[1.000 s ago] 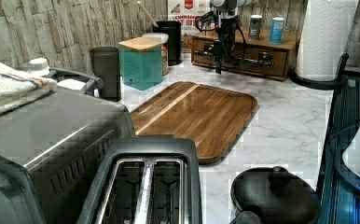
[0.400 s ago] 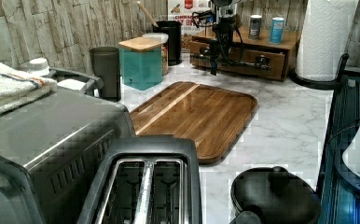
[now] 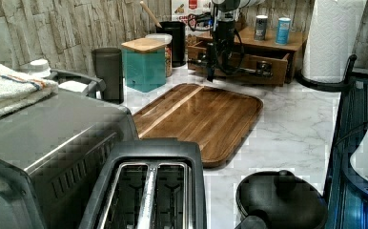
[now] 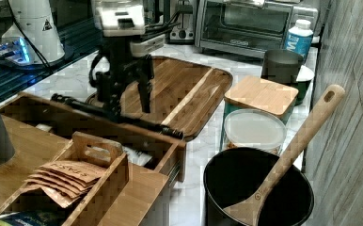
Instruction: Open the drawer.
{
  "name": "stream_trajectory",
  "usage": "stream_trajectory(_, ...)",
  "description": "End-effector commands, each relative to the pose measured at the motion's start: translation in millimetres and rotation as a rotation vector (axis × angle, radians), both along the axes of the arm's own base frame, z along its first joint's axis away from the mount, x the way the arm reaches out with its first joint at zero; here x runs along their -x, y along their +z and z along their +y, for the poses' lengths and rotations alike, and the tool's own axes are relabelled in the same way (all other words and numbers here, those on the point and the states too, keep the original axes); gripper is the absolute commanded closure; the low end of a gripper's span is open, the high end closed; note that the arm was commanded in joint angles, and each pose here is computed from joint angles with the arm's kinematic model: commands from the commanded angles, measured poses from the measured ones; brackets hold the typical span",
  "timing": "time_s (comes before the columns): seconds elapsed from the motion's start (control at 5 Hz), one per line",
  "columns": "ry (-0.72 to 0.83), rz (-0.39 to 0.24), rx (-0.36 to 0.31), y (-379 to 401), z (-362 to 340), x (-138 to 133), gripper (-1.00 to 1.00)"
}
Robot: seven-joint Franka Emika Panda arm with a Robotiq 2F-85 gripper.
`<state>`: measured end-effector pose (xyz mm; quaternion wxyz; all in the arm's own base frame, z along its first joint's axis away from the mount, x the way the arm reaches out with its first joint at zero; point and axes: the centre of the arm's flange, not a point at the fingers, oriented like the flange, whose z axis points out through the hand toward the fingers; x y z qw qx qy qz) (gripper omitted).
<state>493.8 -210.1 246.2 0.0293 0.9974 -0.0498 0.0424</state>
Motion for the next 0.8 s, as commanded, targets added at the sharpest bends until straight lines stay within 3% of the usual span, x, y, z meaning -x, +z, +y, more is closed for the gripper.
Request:
stream_trajectory(0.2,0.227,0.076,-0.101,-13.5,222.8,-5.0,-1.0)
stream_trajectory(0.6,0.216,0.121,-0.187,14.7,266.9,-5.4,-1.0)
stream_trajectory(0.8,0.216,0.121,-0.187,14.6,266.9,-5.2,-1.0)
